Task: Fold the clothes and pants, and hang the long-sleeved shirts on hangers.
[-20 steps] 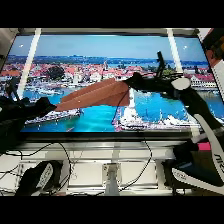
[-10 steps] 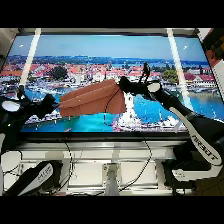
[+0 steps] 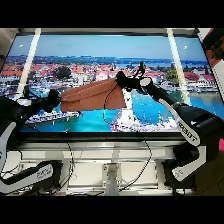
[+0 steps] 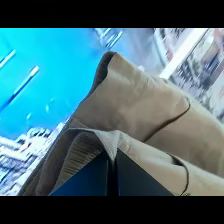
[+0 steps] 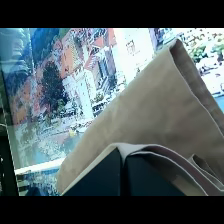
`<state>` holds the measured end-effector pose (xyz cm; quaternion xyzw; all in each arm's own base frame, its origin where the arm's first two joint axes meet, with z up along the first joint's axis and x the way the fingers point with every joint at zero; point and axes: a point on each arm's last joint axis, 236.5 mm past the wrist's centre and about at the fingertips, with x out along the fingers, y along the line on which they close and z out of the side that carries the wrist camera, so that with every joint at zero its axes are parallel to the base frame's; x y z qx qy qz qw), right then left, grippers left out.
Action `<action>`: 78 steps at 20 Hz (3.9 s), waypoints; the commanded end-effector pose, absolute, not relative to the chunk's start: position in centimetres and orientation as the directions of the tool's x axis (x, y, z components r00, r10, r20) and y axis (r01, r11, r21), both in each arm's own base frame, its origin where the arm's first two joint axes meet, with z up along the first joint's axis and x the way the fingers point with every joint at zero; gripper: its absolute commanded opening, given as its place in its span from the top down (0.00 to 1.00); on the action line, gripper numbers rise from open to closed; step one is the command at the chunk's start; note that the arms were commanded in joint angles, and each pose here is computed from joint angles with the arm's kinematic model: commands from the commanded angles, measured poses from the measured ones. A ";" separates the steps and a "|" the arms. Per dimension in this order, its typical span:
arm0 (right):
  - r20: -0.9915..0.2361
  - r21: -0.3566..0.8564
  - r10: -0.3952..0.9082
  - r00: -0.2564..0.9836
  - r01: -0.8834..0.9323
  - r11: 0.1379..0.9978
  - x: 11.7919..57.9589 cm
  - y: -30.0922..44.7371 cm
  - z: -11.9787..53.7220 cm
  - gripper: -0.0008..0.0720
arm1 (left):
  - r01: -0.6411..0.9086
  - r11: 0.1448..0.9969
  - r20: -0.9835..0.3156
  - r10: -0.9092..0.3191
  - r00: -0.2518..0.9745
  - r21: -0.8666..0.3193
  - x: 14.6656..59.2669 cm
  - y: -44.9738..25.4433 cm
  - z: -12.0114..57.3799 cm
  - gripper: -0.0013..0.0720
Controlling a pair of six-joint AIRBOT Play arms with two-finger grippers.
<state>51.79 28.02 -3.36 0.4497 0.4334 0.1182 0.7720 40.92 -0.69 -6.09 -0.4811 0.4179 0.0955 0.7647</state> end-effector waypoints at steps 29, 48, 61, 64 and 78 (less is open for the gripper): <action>-0.717 0.688 0.674 0.175 0.026 0.725 45.7 12.9 -2.4 0.14 | 0.162 0.934 -0.453 -0.299 0.840 -0.317 46.5 -2.6 11.7 0.15; -0.801 0.599 0.599 -0.007 0.034 0.800 46.3 21.2 -10.6 0.13 | 0.198 0.928 -0.446 -0.329 0.833 -0.315 46.2 -4.3 12.1 0.15; -0.607 0.781 0.779 -0.155 0.061 0.621 42.6 29.0 -9.6 0.14 | 0.198 0.928 -0.446 -0.329 0.832 -0.315 46.2 -4.3 12.1 0.15; -0.616 0.781 0.774 -0.149 0.014 0.624 42.3 30.7 -9.7 0.24 | 0.198 0.928 -0.446 -0.329 0.832 -0.315 46.2 -4.3 12.1 0.15; -0.676 0.593 0.692 0.253 -0.370 0.715 52.9 22.8 6.2 0.98 | 0.261 0.917 -0.412 -0.372 0.832 -0.301 45.4 -6.8 14.0 0.16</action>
